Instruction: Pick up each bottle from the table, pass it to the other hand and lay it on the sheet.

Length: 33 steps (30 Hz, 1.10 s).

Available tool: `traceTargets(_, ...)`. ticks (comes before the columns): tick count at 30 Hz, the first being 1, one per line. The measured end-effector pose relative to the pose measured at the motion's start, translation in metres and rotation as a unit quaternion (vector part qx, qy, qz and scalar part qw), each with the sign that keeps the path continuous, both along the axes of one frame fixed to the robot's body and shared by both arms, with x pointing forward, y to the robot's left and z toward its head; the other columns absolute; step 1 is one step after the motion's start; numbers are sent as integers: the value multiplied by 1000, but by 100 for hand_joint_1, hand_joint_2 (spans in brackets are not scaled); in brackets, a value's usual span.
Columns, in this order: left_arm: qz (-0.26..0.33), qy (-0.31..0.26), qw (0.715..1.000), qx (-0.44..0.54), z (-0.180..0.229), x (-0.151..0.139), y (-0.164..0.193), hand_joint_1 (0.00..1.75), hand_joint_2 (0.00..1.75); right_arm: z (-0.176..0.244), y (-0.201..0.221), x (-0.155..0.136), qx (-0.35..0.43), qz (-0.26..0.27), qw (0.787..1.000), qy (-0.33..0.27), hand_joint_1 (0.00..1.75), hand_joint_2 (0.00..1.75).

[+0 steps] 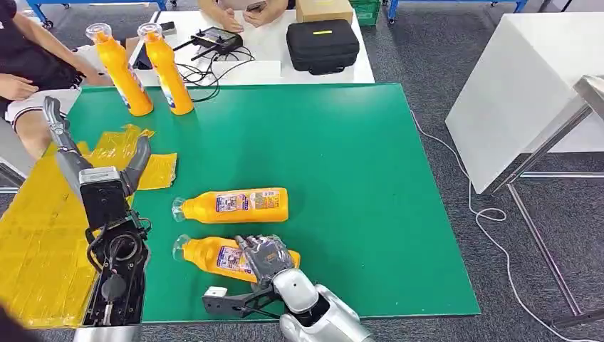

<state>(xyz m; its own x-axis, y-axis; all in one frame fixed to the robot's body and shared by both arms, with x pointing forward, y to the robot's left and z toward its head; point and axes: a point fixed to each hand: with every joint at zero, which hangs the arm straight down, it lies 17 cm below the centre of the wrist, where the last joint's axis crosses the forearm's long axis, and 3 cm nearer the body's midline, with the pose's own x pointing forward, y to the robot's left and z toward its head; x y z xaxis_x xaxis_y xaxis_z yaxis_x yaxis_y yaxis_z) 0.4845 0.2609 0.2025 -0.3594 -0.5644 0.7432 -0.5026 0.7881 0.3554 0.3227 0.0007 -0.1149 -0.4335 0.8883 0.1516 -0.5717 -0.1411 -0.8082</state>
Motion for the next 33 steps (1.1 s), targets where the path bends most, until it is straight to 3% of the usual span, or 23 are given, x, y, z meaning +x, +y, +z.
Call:
traceTargets(3, 0, 0, 1000, -1, 0, 0, 0, 0, 175, 6, 1, 6, 24, -12, 1000, -9, 175, 175)
traceTargets(6, -1, 4, 1000, -4, -5, -3, 1, 0, 175, 32, 7, 23, 104, -48, 992, -46, 175, 175)
traceTargets(10, -40, 25, 998, -46, -20, -10, -4, 0, 175, 95, 11, 53, 252, -106, 956, -109, 175, 175)
traceTargets(11, -80, 43, 991, -102, -29, -9, -10, 0, 175, 118, 7, 62, 311, -127, 933, -127, 175, 175)
traceTargets(12, -133, 64, 975, -169, -39, -7, -20, 0, 175, 146, -3, 69, 383, -156, 897, -156, 175, 175)
traceTargets(14, -264, 93, 924, -260, -47, -14, -62, 0, 175, 211, -48, 83, 502, -198, 803, -254, 175, 175)
traceTargets(15, -321, 107, 904, -263, -47, -21, -88, 0, 175, 236, -72, 89, 529, -205, 768, -297, 175, 175)
traceTargets(16, -346, 113, 894, -259, -47, -26, -102, 0, 175, 245, -87, 93, 535, -214, 755, -313, 175, 175)
traceTargets(23, -392, 145, 880, -225, -55, -36, -150, 0, 175, 268, -122, 95, 543, -239, 721, -357, 175, 175)
traceTargets(33, -478, 182, 833, -209, -61, -57, -201, 0, 175, 275, -132, 98, 541, -243, 714, -373, 175, 175)
